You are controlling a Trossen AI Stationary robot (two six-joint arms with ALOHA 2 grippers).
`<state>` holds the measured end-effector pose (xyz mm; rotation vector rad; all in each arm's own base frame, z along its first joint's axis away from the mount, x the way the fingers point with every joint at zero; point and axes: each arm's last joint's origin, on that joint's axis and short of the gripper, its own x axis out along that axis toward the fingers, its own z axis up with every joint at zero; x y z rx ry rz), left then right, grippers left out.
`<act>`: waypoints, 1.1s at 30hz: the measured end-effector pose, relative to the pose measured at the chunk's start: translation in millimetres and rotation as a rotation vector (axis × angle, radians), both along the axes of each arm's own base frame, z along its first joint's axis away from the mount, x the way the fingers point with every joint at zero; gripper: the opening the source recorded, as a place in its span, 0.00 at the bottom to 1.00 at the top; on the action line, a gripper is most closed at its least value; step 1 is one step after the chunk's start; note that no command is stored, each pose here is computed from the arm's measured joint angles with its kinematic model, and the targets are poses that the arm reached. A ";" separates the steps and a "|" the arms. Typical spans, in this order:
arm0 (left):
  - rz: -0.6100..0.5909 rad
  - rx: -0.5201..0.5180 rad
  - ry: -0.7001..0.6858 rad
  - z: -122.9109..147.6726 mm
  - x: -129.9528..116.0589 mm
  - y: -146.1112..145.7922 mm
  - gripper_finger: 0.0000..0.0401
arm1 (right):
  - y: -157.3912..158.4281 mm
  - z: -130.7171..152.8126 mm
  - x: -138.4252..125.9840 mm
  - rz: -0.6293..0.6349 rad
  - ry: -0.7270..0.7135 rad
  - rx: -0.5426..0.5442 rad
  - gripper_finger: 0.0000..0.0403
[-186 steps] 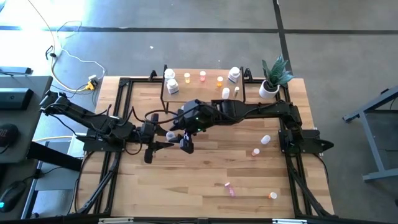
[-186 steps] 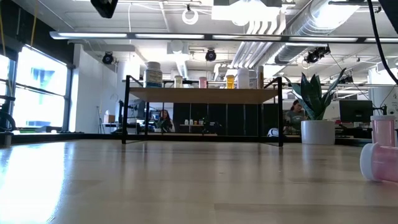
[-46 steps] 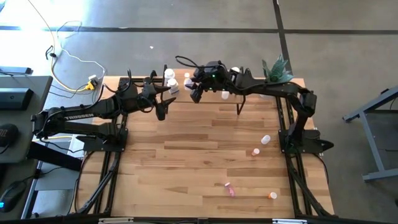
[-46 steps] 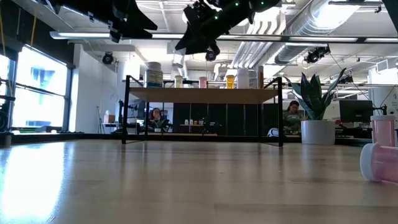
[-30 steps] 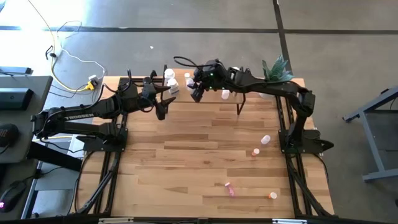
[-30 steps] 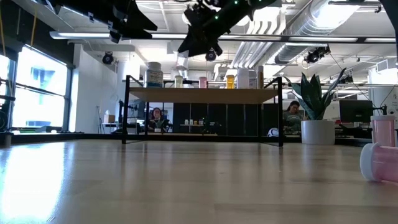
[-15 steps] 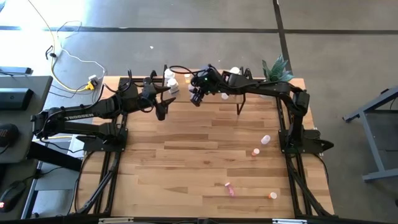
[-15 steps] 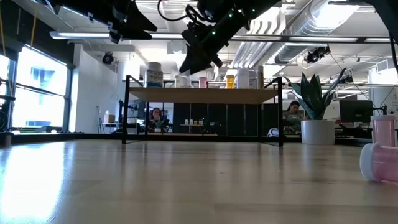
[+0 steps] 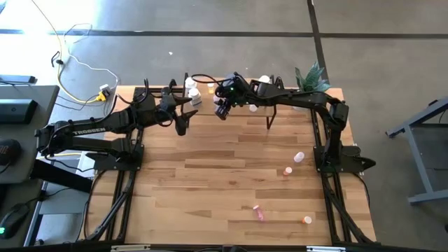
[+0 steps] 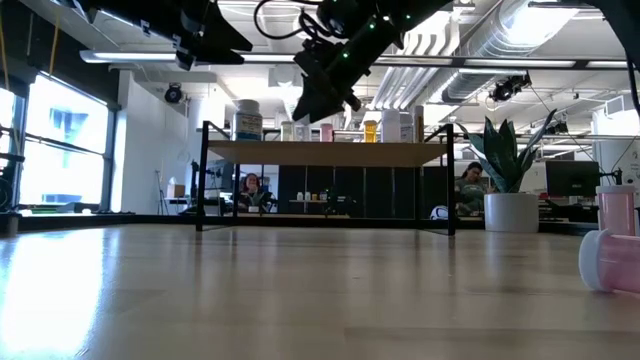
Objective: Pick and place medicine bottles onto shelf by color
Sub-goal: Put the transparent pill bottle on the shelf, then put the pink pill bottle on the shelf
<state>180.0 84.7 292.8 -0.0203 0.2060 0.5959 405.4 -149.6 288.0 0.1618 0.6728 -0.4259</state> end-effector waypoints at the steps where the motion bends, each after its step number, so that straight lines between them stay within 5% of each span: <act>1: 0.000 0.000 0.000 0.0 0.0 0.0 0.63 | 0.0 -0.1 0.0 -0.001 0.000 0.001 0.38; 9: 0.000 -0.001 0.001 -0.1 0.0 0.0 0.63 | 0.3 5.5 -2.0 -0.013 0.013 -0.005 0.51; 21: 0.000 -0.040 0.090 -8.8 -3.1 -1.3 0.63 | 17.3 48.8 -3.6 0.019 0.027 0.021 0.51; 33: -0.022 -0.058 0.063 -0.1 -20.9 -14.2 0.63 | 63.6 47.9 -4.6 0.060 0.107 0.108 0.51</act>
